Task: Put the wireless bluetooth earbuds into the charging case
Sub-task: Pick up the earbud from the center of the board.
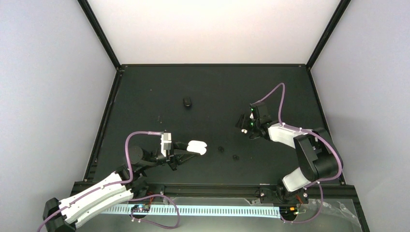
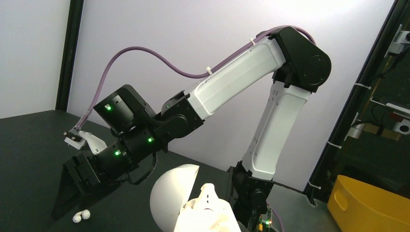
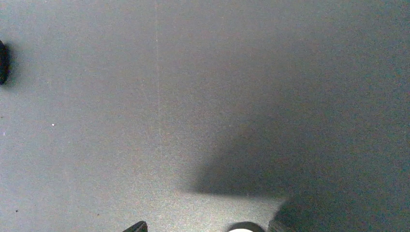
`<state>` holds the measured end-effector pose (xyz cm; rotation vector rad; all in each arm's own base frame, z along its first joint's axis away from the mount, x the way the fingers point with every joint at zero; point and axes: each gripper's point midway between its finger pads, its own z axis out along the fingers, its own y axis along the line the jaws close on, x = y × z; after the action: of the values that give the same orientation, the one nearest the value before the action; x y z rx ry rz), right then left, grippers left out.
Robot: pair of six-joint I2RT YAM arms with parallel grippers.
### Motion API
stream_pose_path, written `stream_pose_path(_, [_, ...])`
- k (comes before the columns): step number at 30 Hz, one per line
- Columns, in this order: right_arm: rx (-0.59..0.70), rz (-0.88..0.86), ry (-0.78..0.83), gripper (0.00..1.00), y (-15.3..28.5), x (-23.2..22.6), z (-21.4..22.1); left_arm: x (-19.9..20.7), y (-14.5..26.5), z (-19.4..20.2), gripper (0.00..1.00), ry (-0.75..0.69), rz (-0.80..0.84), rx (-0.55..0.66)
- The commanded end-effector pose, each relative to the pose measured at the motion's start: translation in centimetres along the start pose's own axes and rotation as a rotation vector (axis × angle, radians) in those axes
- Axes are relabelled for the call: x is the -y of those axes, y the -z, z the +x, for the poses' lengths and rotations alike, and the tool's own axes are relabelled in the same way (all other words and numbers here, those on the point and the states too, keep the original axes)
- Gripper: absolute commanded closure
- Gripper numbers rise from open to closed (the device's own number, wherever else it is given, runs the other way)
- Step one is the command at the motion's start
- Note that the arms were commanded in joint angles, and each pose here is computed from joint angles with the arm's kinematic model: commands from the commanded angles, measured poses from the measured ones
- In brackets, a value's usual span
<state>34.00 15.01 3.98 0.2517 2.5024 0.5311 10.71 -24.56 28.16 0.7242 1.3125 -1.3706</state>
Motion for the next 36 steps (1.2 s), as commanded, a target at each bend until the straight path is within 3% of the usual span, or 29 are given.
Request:
stream_pose_path(1, [-0.035, 0.002, 0.002, 0.35, -0.7, 0.5, 0.9, 0.4, 0.1, -0.3, 0.98, -0.011, 0.011, 0.01])
stream_pose_path(21, [-0.106, -0.077, 0.006, 0.39, 1.4, 0.4, 4.3, 0.4, -0.3, -0.2, 0.98, -0.006, 0.025, 0.004])
stream_pose_path(30, [0.081, 0.018, -0.029, 0.39, 4.3, 1.7, 0.2, 0.5, -0.3, -0.3, 0.98, -0.009, 0.029, 0.001])
stream_pose_path(36, [0.053, 0.077, 0.005, 0.43, 3.5, 2.7, -0.7, 0.6, -0.3, -0.3, 0.98, -0.015, 0.029, 0.001])
